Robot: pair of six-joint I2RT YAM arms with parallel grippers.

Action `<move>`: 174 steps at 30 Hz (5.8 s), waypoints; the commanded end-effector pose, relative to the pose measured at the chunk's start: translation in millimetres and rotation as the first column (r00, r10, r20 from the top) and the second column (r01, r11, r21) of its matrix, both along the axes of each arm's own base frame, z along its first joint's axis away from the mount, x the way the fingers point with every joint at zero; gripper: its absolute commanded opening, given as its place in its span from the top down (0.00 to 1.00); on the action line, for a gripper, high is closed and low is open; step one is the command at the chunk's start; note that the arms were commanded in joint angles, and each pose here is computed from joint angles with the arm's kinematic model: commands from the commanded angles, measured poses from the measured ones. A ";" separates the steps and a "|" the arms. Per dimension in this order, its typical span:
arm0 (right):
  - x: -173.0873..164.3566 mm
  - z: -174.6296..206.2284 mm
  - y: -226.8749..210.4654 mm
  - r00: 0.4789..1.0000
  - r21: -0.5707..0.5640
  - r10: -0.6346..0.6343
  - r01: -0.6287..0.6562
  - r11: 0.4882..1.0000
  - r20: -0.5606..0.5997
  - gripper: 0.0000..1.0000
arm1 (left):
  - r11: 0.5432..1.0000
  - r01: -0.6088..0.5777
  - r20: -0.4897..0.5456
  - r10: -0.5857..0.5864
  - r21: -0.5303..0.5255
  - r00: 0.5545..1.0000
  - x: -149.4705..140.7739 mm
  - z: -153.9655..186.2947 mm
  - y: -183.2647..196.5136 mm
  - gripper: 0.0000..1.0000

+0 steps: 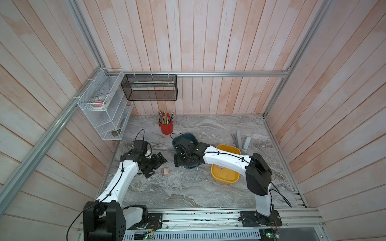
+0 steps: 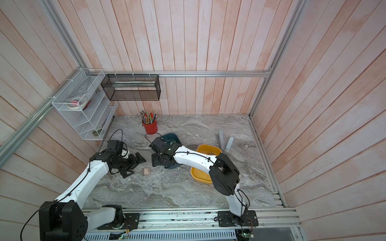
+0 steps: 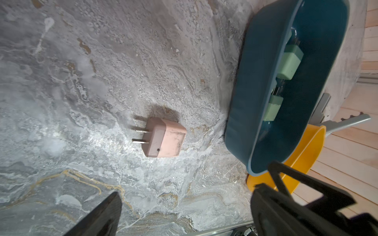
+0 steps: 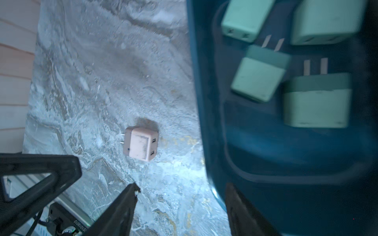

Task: Place the plugs by color into the storage box
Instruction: Adjust the plug at the center of the board, then pick up the plug from the center of the board, then place the plug in the storage box, then reset both arms

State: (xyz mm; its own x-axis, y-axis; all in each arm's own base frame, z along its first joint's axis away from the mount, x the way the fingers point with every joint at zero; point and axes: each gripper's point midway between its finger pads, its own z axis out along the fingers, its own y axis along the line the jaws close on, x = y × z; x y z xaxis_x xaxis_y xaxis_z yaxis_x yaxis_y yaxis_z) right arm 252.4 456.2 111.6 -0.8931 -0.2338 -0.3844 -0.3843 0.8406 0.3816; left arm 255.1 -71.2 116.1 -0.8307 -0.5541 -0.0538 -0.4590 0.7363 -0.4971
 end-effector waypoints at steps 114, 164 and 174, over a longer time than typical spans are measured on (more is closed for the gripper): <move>17.9 -59.6 -324.0 0.879 -0.263 -0.467 0.476 0.839 0.102 0.67 | 0.974 -0.226 -0.028 0.226 -0.010 0.974 0.3 5.4 52.5 0.00; 54.4 35.1 -475.6 0.448 0.116 -0.623 0.746 0.656 0.640 0.02 | 0.877 -0.192 0.676 -0.182 0.440 0.714 56.7 51.5 96.5 0.00; 95.8 7.3 -499.4 0.301 0.231 -0.642 0.759 0.609 0.705 0.02 | 0.764 -0.445 0.876 -0.334 0.467 0.348 65.5 47.9 114.0 0.00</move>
State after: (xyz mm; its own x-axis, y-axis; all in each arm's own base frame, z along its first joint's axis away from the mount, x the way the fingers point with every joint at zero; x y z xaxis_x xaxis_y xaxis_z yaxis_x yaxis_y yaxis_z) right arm 311.3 -34.6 68.2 -0.4394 0.2321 -0.8678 0.3144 0.9447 0.0935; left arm 299.4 24.4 76.9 -0.3757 -0.2490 -0.8927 -0.0913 0.9685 -0.2317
